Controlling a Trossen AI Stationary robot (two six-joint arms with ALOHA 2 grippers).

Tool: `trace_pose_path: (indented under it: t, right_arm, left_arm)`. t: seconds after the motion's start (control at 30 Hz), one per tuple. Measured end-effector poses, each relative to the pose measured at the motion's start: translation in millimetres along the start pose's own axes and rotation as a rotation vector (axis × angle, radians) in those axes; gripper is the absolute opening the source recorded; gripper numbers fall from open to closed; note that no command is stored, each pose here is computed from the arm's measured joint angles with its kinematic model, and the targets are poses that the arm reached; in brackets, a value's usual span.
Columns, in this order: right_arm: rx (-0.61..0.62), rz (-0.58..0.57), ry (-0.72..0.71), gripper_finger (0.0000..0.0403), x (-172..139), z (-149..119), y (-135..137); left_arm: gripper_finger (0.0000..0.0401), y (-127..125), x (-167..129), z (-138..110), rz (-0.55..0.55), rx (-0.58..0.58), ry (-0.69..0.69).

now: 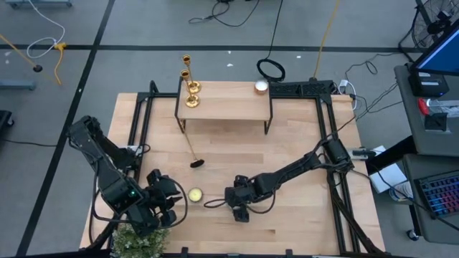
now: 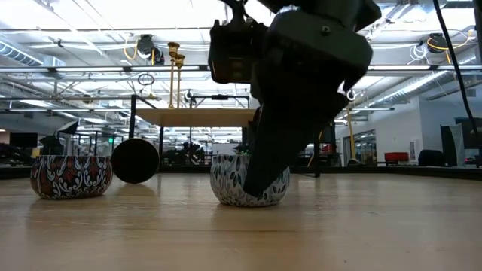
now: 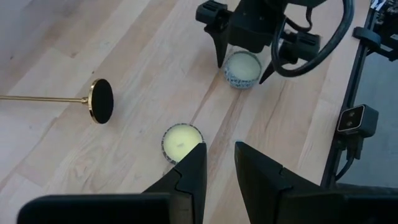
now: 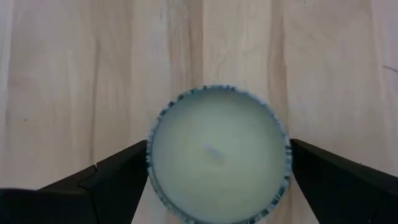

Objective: Pick & Place candle stick holders
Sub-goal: Put the green white scented candle on the shelf

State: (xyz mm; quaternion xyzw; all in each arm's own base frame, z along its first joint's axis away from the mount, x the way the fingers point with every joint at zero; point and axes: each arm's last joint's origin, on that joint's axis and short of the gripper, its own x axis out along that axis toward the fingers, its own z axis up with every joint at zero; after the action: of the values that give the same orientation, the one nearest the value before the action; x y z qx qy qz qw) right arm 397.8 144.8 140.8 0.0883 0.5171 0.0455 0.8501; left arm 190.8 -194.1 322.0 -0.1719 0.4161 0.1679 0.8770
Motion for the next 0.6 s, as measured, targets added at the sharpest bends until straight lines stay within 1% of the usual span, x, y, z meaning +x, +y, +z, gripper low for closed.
trace_pose_path:
  t: [0.1,0.43,0.5,0.6]
  right_arm:
    - [0.022,0.006,-0.009,0.0373,-0.1,1.1,0.1]
    - [0.025,0.008,-0.014,0.0373,0.6,1.6,-0.2]
    - [0.042,0.004,-0.013,0.0369,0.6,1.5,-0.6]
    - [0.09,-0.001,-0.005,0.0349,0.4,1.7,-3.2]
  left_arm:
    - [0.0088,0.0,0.0,0.0,0.0,-0.002,0.0]
    - [0.0088,0.0,0.0,0.0,0.001,0.002,0.0]
    - [0.0088,0.0,0.0,0.0,0.001,0.002,0.0]
    - [0.0088,0.0,0.0,0.0,0.001,0.002,0.0]
